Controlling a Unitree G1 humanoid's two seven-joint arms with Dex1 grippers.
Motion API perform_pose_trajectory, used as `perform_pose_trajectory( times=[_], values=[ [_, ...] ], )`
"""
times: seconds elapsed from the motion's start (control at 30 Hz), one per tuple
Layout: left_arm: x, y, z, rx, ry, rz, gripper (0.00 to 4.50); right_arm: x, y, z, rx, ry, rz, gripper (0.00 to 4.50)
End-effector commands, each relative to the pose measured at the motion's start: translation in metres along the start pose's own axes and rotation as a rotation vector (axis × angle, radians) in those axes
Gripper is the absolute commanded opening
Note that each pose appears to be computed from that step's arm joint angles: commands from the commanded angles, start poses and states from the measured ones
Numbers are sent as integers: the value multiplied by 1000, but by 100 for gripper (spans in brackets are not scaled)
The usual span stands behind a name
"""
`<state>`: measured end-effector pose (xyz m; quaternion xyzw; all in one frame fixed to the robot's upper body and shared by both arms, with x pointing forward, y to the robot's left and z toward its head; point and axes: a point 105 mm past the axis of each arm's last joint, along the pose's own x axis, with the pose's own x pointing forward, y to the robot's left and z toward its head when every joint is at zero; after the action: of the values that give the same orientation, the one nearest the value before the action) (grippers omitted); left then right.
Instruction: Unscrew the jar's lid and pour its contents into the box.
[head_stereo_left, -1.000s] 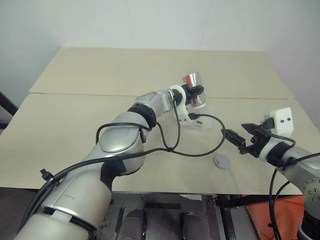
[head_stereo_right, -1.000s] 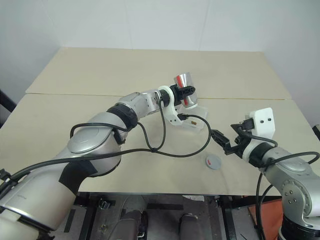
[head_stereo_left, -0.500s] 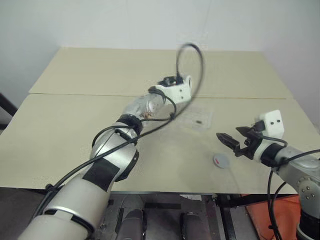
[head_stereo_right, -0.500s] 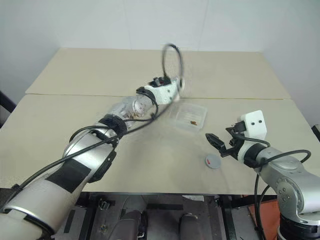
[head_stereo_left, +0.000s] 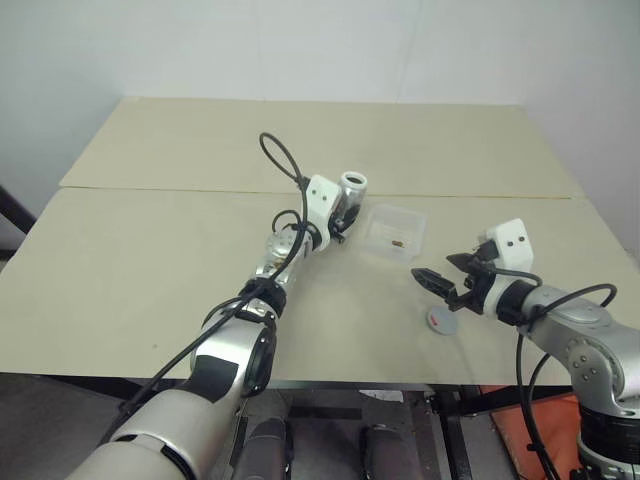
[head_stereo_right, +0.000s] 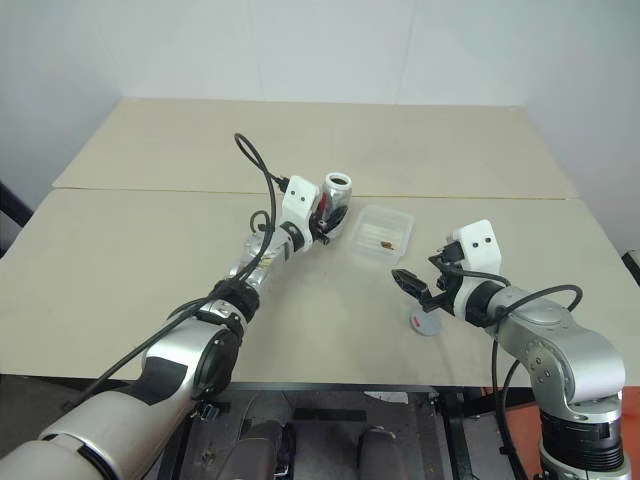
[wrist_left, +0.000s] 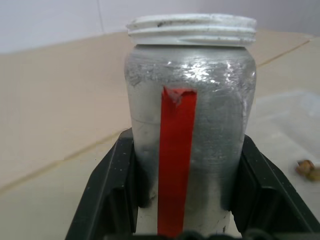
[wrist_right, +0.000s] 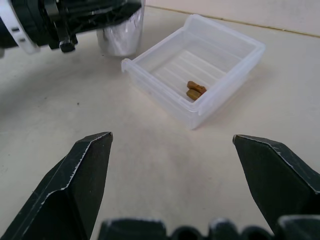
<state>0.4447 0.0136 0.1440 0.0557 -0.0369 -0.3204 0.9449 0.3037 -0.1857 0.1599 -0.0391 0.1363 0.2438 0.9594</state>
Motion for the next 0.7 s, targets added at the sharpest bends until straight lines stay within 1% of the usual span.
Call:
perform_pose_trajectory(
  times=[0.03, 0.1, 0.27, 0.33, 0.4, 0.5, 0.53, 0.7],
  values=[
    [0, 2, 10, 21, -52, 12, 196, -3, -2, 11, -33, -47, -14, 448],
    [-3, 2, 5, 38, -45, 16, 196, -3, -3, 9, -29, -45, -20, 448],
    [-8, -3, -5, -4, -58, -1, 196, -3, -3, 7, -40, -34, -26, 448],
    [-9, -5, -6, -33, -69, -12, 267, -4, -4, 7, -45, -34, -30, 450],
    [-10, -6, -6, -53, -85, -12, 322, -5, -4, 6, -50, -32, -33, 450],
    [-12, -5, -5, -57, -106, 1, 423, -4, -3, 4, -53, -24, -33, 450],
    [-12, -6, -5, -55, -108, -3, 447, -5, -3, 5, -53, -24, -32, 450],
    [-16, -6, -5, -40, -125, -1, 447, -4, -2, 5, -53, -22, -23, 450]
  ],
)
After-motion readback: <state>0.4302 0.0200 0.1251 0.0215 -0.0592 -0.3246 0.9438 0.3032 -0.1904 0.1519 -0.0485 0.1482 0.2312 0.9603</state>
